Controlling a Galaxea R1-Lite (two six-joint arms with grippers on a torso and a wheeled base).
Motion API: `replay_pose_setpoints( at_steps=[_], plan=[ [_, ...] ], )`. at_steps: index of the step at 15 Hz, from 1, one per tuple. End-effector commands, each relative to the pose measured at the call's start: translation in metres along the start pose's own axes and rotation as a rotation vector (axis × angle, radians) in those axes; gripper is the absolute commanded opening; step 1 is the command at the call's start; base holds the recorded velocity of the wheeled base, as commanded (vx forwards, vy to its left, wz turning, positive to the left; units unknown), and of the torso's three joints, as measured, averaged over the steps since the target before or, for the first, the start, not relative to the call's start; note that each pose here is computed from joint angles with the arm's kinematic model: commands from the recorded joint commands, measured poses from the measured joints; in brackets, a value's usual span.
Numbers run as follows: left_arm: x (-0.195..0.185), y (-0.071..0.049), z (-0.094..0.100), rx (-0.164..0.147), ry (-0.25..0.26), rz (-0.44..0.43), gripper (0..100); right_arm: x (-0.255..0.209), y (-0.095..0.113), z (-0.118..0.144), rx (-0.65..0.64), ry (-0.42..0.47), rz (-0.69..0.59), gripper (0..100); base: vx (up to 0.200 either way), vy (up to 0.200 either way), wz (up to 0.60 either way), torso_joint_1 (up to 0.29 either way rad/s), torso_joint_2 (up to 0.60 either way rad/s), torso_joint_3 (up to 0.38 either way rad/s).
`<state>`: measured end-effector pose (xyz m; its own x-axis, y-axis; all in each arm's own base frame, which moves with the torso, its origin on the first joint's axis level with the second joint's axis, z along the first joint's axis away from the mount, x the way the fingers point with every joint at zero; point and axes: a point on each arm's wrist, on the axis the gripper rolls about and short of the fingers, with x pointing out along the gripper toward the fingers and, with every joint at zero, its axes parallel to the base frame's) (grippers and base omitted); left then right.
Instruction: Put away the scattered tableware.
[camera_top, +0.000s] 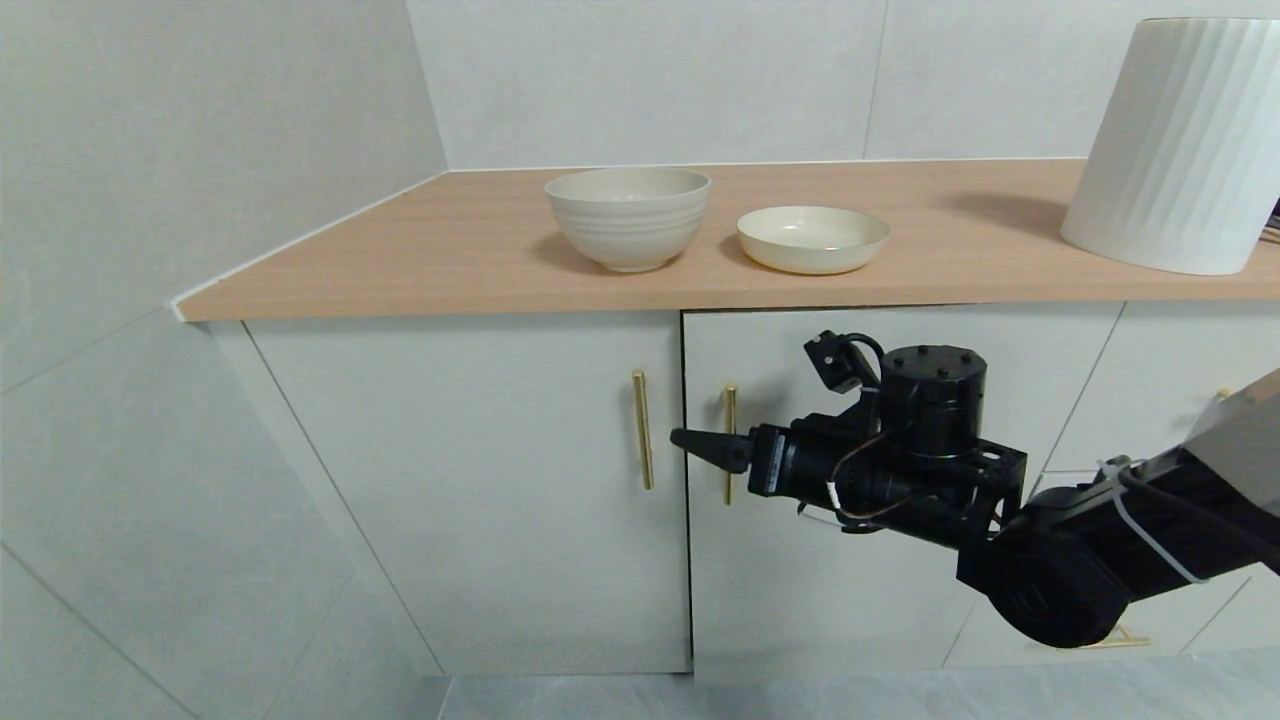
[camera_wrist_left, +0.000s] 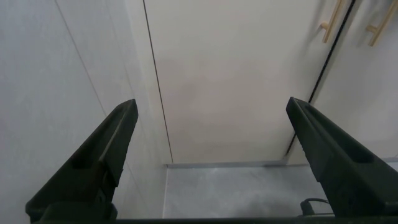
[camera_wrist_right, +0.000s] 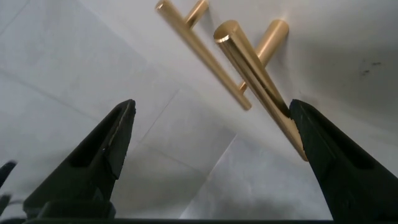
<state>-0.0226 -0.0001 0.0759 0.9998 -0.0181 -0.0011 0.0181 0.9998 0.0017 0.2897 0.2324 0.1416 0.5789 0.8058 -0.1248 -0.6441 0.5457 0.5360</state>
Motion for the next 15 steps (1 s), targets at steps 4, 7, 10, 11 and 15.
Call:
replay_pose_setpoints(
  at_steps=[4, 7, 10, 11, 15],
  plan=[
    [0.0, 0.0, 0.0, 0.0, -0.001, 0.0, 100, -0.023, 0.013, 0.008, 0.007, 0.06, 0.065, 100, 0.0, 0.0, 0.0, 0.0, 0.0, 0.0],
    [0.0, 0.0, 0.0, 0.0, -0.001, 0.0, 100, -0.027, 0.015, 0.01, 0.009, 0.065, 0.064, 100, 0.0, 0.0, 0.0, 0.0, 0.0, 0.0],
    [0.0, 0.0, 0.0, 0.0, -0.001, 0.0, 100, -0.027, 0.015, 0.008, 0.009, 0.07, 0.063, 100, 0.0, 0.0, 0.0, 0.0, 0.0, 0.0],
    [0.0, 0.0, 0.0, 0.0, -0.001, 0.0, 100, -0.027, 0.015, 0.008, 0.009, 0.07, 0.063, 100, 0.0, 0.0, 0.0, 0.0, 0.0, 0.0],
    [0.0, 0.0, 0.0, 0.0, -0.001, 0.0, 100, -0.031, 0.017, 0.007, 0.011, 0.08, 0.068, 100, 0.0, 0.0, 0.0, 0.0, 0.0, 0.0]
  ],
)
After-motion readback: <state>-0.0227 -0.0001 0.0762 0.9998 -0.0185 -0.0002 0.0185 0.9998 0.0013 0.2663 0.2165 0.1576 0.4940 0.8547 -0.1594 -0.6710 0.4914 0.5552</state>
